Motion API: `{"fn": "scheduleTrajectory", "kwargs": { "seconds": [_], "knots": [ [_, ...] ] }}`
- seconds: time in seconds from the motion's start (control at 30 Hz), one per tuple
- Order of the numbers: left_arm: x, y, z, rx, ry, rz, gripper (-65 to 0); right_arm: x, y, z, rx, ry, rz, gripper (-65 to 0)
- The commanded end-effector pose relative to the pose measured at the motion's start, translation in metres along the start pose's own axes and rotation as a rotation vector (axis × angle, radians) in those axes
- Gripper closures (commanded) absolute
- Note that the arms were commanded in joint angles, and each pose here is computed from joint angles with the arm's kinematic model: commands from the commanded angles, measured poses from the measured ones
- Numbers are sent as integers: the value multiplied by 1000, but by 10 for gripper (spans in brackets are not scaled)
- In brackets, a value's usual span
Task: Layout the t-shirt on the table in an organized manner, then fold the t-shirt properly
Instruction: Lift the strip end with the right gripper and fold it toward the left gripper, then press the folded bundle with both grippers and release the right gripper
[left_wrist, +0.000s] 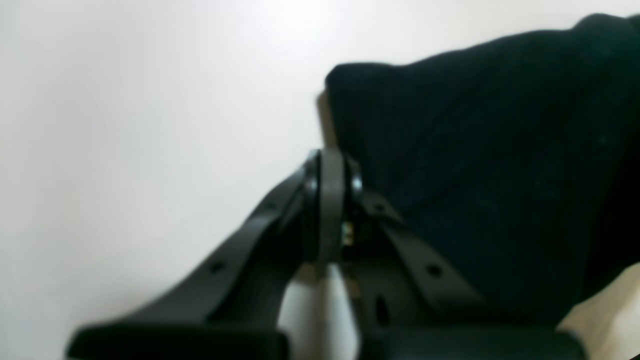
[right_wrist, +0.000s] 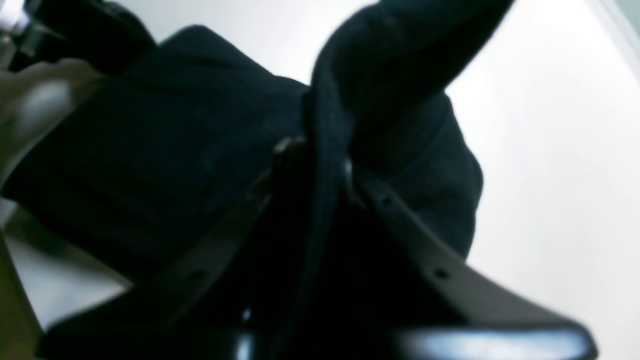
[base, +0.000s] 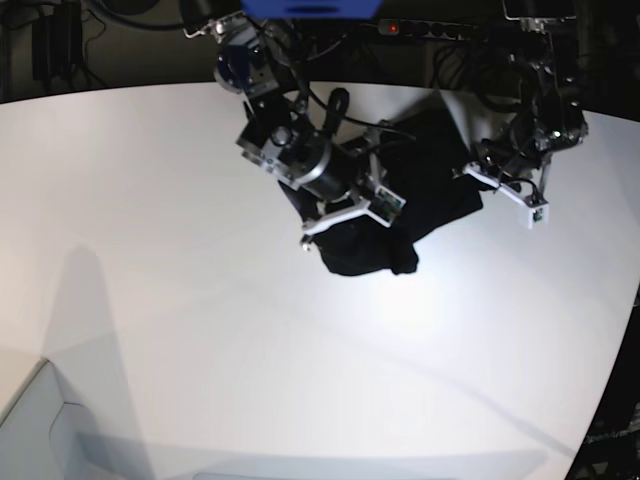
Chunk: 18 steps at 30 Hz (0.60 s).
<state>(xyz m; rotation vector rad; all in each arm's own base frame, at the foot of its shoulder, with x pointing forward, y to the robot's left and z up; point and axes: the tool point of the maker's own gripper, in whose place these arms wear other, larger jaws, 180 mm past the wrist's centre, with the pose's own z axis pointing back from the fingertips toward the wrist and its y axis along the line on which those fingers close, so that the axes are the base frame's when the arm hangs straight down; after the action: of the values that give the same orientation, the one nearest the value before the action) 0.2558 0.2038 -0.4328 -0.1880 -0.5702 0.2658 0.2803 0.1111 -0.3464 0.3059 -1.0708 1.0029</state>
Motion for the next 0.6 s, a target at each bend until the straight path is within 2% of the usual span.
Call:
{"fn": "scheduleTrajectory", "kwargs": {
  "seconds": [0.0, 0.33, 0.47, 0.57],
  "knots": [
    [-6, 5, 1, 21, 31, -6, 0, 22, 3, 0, 5, -69, 11, 0],
    [-12, 8, 2, 26, 40, -4, 0, 55, 60, -4, 145, -142, 99, 0],
    [-14, 7, 4, 26, 41, -5, 0, 63, 71, -5, 171, -159, 124, 0],
    [-16, 8, 3, 27, 45, -4, 0, 57, 70, -14, 186, -136, 142, 0]
  ]
}}
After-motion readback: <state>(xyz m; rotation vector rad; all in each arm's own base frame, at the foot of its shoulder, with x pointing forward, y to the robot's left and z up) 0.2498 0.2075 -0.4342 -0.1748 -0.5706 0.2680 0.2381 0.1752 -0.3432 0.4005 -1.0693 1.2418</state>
